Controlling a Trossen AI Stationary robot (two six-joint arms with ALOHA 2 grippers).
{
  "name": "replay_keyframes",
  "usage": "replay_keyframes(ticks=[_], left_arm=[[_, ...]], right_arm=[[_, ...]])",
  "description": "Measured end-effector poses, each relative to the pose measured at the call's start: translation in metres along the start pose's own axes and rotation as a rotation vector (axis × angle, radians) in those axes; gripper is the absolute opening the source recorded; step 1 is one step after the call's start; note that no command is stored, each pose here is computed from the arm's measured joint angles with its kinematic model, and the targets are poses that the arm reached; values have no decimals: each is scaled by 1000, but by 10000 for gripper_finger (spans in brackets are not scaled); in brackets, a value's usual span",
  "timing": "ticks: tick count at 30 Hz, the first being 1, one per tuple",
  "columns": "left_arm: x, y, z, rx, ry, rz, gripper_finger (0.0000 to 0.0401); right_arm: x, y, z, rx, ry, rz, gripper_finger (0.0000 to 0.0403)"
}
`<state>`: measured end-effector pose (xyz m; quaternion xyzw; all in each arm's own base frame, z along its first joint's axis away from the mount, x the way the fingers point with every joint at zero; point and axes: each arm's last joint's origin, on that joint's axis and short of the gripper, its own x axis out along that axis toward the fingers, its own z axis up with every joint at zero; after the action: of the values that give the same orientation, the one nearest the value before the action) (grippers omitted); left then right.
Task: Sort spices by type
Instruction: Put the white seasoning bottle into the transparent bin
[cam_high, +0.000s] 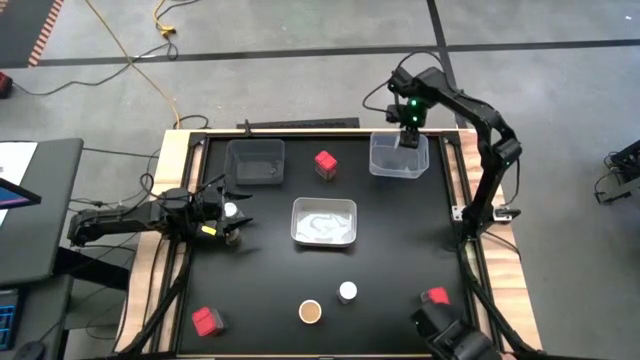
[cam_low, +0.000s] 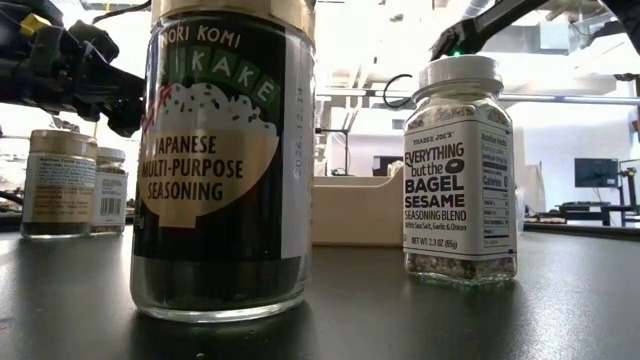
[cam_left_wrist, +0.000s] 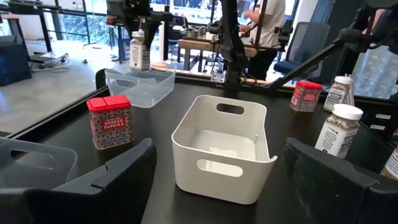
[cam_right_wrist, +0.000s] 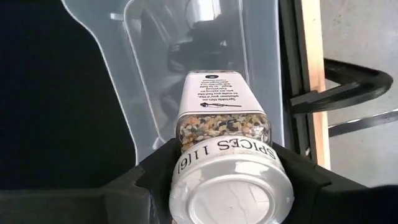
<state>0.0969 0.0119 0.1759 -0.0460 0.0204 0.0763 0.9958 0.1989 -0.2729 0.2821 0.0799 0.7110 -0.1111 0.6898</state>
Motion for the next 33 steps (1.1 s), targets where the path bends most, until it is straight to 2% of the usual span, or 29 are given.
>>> replay_keyframes(ticks=[2,8,14,17,21,25,33], left_arm=[[0,0,0,0,0,0,334],[0,0,0,0,0,0,334],[0,0,0,0,0,0,334],[0,0,0,0,0,0,334],[0,0,0,0,1,0,334],[0,0,0,0,0,0,334],[0,0,0,0,0,-1,334]], right_arm=[[4,2,1,-8,31,-26,224],[39,10,-12,27,130,28,224],[37,18,-33,44,35,-46,224],[29,20,-43,10,-23,-96,224],[23,21,-42,-67,-61,-136,224],[38,20,-33,-86,-18,-85,224],[61,9,-30,-17,42,-26,224]])
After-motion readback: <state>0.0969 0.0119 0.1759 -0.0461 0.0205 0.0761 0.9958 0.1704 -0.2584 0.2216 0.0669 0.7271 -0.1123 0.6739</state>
